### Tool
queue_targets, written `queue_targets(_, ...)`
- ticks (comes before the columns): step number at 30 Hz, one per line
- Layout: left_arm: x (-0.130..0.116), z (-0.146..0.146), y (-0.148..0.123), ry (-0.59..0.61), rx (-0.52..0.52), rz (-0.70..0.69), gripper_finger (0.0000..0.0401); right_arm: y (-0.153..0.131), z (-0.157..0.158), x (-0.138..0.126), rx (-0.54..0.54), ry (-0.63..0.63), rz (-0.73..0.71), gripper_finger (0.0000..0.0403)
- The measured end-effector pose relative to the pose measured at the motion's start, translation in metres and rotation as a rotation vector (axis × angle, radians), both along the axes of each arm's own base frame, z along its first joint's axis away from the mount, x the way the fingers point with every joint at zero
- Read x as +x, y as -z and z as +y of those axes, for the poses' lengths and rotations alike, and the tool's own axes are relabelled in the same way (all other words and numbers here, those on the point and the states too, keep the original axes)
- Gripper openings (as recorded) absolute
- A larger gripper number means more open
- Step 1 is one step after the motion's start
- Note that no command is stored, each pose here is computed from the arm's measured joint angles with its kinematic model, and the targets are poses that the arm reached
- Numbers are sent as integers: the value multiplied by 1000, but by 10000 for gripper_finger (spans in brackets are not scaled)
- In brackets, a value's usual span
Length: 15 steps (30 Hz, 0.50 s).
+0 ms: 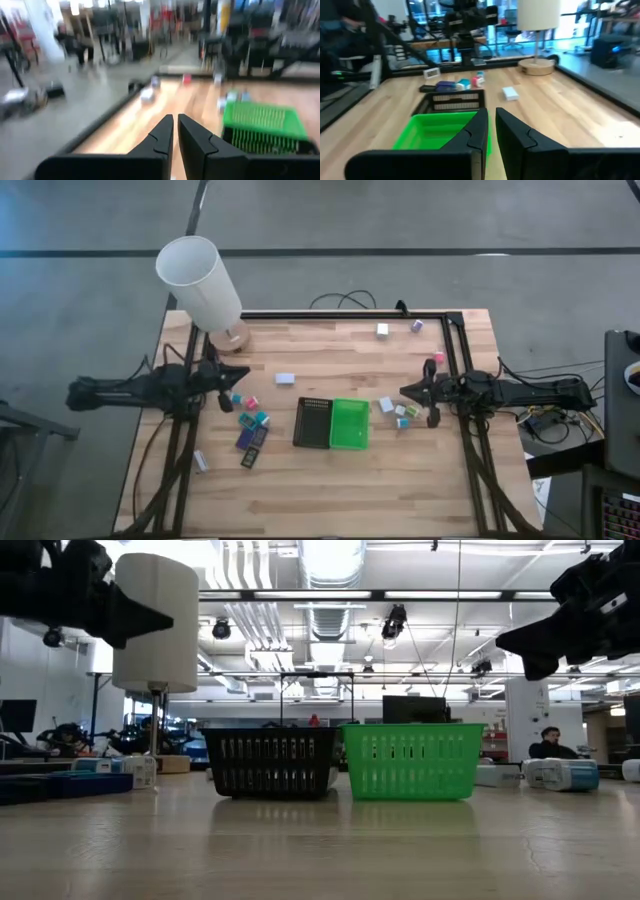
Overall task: Pick & Place Office items
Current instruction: Put the top white digital clock into the black basket
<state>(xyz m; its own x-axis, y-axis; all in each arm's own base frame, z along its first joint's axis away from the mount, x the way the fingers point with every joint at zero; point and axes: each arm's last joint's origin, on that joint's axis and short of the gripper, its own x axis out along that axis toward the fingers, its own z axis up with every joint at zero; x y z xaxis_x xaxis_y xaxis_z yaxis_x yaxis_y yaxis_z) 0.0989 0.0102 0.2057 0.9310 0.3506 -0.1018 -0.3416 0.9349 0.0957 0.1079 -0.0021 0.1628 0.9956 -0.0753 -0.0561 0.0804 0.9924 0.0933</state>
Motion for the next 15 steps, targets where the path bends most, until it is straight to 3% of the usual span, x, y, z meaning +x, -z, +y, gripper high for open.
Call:
queue_targets(7, 3, 1, -28, -62, -135, 208, 35, 0, -1, 0, -48, 33, 3, 36)
queue_targets(15, 26, 1, -68, -65, -78, 449, 35, 0, -2, 0, -67, 54, 6, 36)
